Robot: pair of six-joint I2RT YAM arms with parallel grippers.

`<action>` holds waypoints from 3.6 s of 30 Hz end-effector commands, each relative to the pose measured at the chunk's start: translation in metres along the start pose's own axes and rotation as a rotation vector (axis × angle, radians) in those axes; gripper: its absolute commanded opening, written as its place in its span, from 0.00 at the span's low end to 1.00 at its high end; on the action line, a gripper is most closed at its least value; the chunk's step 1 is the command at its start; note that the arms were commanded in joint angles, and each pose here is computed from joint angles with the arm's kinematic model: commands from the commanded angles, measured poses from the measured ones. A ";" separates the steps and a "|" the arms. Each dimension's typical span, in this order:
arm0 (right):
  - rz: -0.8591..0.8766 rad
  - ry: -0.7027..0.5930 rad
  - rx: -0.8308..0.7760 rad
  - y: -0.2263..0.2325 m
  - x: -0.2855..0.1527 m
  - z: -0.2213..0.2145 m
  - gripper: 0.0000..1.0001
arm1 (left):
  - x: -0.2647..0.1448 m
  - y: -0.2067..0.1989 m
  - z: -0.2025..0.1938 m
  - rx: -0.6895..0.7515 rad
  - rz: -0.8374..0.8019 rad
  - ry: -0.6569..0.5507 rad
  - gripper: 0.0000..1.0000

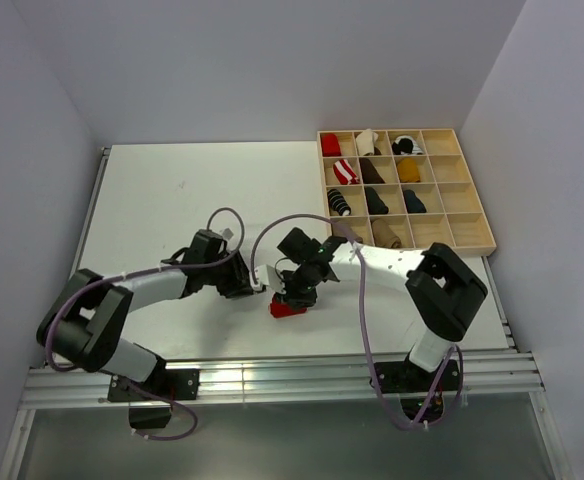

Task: Roll the socks
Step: Roll the sock at the center of the board.

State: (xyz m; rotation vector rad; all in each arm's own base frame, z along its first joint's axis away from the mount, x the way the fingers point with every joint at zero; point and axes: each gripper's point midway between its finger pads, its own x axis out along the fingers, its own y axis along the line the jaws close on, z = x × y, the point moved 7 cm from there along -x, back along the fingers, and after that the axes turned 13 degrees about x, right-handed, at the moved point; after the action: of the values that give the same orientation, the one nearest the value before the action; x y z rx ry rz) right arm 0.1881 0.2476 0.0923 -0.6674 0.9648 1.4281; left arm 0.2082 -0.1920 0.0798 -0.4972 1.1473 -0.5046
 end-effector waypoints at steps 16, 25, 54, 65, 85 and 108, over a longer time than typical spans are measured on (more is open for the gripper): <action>0.180 0.131 0.320 -0.036 0.002 -0.012 0.19 | -0.068 -0.017 -0.007 0.211 -0.114 -0.519 0.36; 0.268 0.170 0.407 -0.051 0.009 -0.009 0.19 | -0.039 -0.044 -0.022 0.411 -0.066 -0.411 0.46; 0.262 0.222 0.462 -0.060 0.017 -0.017 0.18 | 0.019 -0.055 -0.043 0.410 -0.131 -0.225 0.41; 0.258 0.229 0.470 -0.062 0.019 -0.018 0.18 | 0.015 -0.054 -0.054 0.356 -0.188 -0.195 0.47; 0.166 0.193 0.473 -0.066 0.014 -0.016 0.30 | 0.038 -0.030 -0.068 0.325 -0.033 -0.027 0.00; -0.084 -0.230 0.418 -0.066 -0.100 0.005 0.57 | 0.048 -0.014 -0.077 0.329 0.035 0.046 0.00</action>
State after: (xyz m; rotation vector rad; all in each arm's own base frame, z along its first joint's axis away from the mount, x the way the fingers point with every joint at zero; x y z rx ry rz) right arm 0.2470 0.1988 0.1265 -0.2397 1.2668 1.0982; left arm 0.1785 -0.2692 0.0735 -0.3293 0.8477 -0.7477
